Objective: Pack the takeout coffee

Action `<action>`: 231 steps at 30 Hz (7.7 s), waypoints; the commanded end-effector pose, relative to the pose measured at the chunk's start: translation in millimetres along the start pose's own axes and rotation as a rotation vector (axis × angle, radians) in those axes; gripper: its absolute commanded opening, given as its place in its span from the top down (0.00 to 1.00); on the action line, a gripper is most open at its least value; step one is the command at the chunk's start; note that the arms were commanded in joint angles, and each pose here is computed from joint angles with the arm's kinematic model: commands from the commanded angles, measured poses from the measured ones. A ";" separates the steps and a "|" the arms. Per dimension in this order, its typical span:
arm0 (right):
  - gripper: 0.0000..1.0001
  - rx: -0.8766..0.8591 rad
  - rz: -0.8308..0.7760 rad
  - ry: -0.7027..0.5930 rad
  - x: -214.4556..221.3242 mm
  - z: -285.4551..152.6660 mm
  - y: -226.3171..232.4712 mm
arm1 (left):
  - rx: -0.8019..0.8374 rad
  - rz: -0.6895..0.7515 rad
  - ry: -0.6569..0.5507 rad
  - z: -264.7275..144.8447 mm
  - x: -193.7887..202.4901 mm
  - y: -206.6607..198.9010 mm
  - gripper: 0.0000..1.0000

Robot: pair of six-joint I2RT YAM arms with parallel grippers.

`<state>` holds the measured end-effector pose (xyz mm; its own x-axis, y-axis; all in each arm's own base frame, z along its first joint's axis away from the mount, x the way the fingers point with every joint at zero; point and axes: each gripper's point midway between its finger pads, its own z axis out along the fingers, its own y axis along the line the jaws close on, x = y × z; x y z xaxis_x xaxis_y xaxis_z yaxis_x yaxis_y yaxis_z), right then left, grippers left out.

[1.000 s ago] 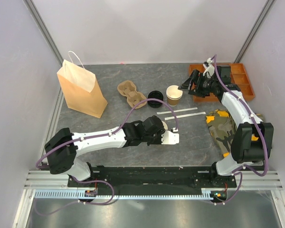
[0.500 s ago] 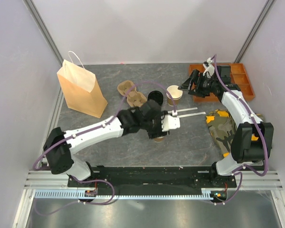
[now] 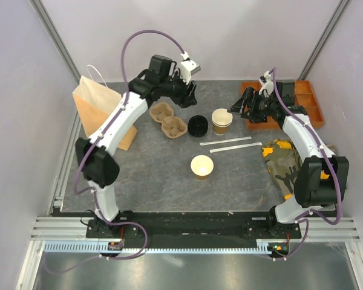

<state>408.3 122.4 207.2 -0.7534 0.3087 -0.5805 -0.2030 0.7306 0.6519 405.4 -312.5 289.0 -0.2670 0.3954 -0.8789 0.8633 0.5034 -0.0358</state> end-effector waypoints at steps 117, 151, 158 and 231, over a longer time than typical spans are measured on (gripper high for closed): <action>0.52 -0.722 -1.115 -0.711 23.5 -195.9 277.8 | 1.115 -0.467 -0.296 -131.8 -90.6 -207.2 0.98; 0.68 -0.713 -1.177 -0.717 45.0 -205.2 283.2 | 1.136 -0.510 -0.269 -115.9 -84.7 -218.6 0.98; 0.67 -0.691 -1.156 -0.717 41.1 -200.4 282.4 | 1.140 -0.491 -0.267 -115.2 -81.0 -223.9 0.98; 1.00 -0.018 -1.238 0.369 162.6 -9.0 116.4 | 0.105 -0.168 -0.207 -168.0 17.0 -96.9 0.00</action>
<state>256.2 248.9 194.6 -0.2051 -0.7044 -0.6795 -0.8934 0.4183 -0.1639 255.1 -227.7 363.6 -0.2851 0.1650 -0.9442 0.8566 0.4859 -0.1737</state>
